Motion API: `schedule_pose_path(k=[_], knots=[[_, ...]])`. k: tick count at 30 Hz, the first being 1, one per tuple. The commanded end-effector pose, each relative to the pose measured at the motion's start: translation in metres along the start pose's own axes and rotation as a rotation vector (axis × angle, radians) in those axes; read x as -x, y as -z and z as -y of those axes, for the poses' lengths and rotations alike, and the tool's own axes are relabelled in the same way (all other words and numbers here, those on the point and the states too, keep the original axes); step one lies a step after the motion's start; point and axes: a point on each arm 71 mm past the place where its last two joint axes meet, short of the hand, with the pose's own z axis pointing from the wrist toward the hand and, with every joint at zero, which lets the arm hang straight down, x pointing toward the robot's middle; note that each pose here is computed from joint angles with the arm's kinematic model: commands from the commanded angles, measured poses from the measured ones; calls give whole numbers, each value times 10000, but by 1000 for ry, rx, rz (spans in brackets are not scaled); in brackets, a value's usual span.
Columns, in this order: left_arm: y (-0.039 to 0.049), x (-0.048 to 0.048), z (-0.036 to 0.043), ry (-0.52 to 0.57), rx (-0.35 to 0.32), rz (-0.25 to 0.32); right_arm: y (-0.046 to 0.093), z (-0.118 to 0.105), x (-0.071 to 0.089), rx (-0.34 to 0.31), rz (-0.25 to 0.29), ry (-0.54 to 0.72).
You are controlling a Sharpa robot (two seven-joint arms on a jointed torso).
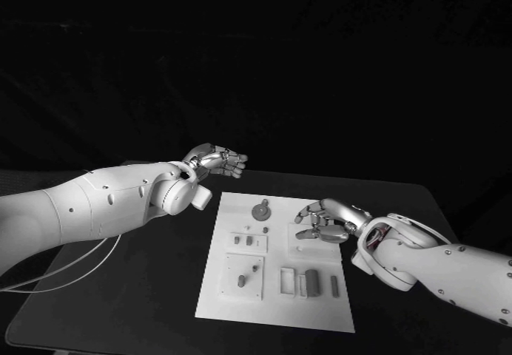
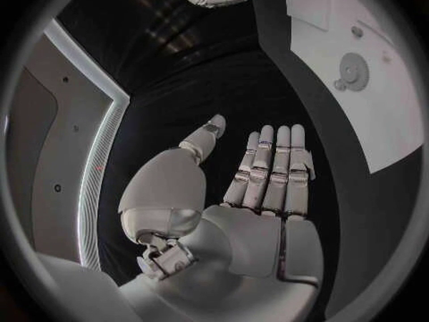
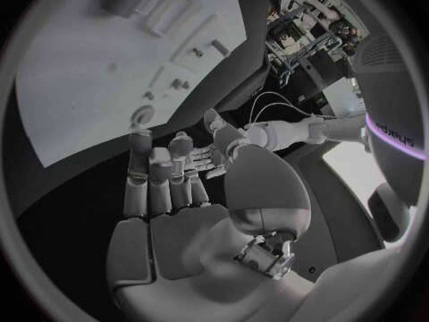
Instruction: Assemble the parts on the task board
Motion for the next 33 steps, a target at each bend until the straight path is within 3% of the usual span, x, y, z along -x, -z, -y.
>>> schedule_pose_path(k=[1,3,8,12,17,21,26,33], knots=[[3,-9,12,-4,-4,-6,95,228,-22,-255,-191,-85],[4,2,8,-5,-4,-4,152,279,49,-318,-191,-154],[9,10,6,-6,-3,3,255,356,137,-379,-225,-147],[9,-5,2,-6,-2,-1,336,424,131,-431,-279,-116],[-11,-28,-3,-9,7,2,394,486,60,-489,-298,-105],[-22,-66,5,-6,2,-11,413,444,-66,-499,-347,-69],[-21,-81,-17,-5,5,-16,388,357,-205,-475,-336,-15],[15,-127,-72,-10,21,-30,305,271,-339,-459,-361,19]])
